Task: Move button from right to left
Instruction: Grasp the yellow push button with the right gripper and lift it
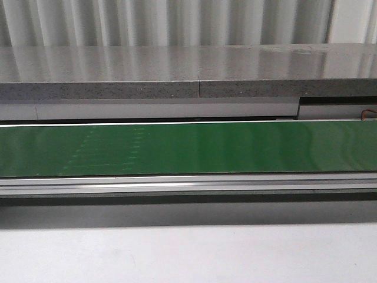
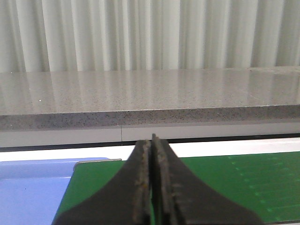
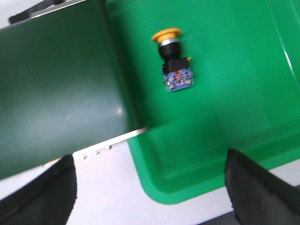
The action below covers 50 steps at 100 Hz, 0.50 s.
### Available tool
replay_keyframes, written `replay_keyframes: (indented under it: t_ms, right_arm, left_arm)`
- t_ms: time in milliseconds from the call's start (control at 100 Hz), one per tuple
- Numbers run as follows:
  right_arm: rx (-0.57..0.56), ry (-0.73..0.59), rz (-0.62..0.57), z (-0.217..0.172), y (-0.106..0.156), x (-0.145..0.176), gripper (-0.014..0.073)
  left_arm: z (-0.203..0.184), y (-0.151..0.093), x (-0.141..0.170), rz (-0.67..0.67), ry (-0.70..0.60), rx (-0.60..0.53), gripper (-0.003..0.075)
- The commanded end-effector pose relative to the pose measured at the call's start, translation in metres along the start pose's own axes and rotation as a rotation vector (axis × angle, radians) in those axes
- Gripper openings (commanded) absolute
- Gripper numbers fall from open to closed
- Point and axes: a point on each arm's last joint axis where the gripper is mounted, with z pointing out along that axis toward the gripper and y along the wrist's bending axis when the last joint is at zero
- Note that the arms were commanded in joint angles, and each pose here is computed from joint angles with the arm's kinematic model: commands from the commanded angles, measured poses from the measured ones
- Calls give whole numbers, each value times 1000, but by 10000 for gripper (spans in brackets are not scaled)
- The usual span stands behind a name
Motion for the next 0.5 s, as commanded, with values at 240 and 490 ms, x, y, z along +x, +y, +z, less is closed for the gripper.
replay_keyframes:
  t_ms: [240, 490]
  right_arm:
    - [45, 13, 18, 76, -40, -45, 634]
    - [35, 100, -39, 131, -45, -58, 634]
  left_arm:
    - [-3, -1, -1, -17, -90, 14, -20]
    - [-3, -1, -1, -17, -90, 14, -20]
